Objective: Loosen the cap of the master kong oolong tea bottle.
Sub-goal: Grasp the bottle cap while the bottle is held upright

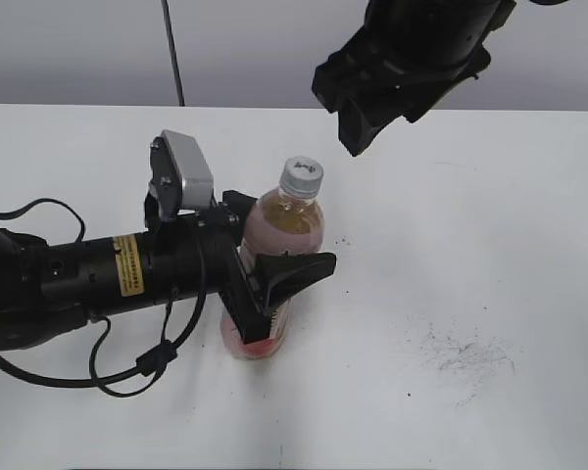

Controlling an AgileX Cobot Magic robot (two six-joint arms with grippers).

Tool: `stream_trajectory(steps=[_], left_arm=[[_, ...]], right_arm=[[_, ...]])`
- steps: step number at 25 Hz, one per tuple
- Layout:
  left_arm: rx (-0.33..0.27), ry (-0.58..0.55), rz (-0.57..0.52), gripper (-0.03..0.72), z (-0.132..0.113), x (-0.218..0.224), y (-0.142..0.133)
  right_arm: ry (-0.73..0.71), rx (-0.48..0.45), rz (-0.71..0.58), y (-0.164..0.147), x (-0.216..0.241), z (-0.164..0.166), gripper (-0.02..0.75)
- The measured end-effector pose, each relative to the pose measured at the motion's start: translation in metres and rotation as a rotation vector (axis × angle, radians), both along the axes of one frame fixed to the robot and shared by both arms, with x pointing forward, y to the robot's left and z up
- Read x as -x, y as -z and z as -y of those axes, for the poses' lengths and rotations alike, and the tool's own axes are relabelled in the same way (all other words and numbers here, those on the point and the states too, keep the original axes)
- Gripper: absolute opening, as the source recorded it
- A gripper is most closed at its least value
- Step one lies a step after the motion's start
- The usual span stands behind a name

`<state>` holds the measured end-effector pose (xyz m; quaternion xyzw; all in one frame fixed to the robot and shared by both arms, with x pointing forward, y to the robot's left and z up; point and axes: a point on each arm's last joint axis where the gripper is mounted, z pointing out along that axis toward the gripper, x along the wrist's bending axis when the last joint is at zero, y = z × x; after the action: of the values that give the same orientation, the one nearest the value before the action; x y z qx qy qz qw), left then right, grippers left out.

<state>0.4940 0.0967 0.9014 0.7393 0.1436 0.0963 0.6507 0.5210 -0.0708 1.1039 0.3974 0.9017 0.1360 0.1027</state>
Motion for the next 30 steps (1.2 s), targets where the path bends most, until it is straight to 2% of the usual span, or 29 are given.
stream_trajectory(steps=[10,17,23,30], left_arm=[[0.000,0.009,-0.006,0.445,-0.003,0.003,0.001],[0.008,-0.026,-0.038,0.459,-0.009,0.009,0.004],[-0.027,-0.030,-0.079,0.460,-0.014,0.018,0.012],[-0.029,-0.038,-0.087,0.458,-0.015,0.019,0.013]], right_arm=[[0.000,0.000,0.000,0.000,0.000,0.000,0.485],[0.000,-0.003,-0.003,0.000,0.000,0.000,0.484],[-0.002,-0.013,-0.012,0.000,0.001,-0.001,0.484],[-0.006,-0.023,-0.021,0.000,0.002,-0.002,0.484]])
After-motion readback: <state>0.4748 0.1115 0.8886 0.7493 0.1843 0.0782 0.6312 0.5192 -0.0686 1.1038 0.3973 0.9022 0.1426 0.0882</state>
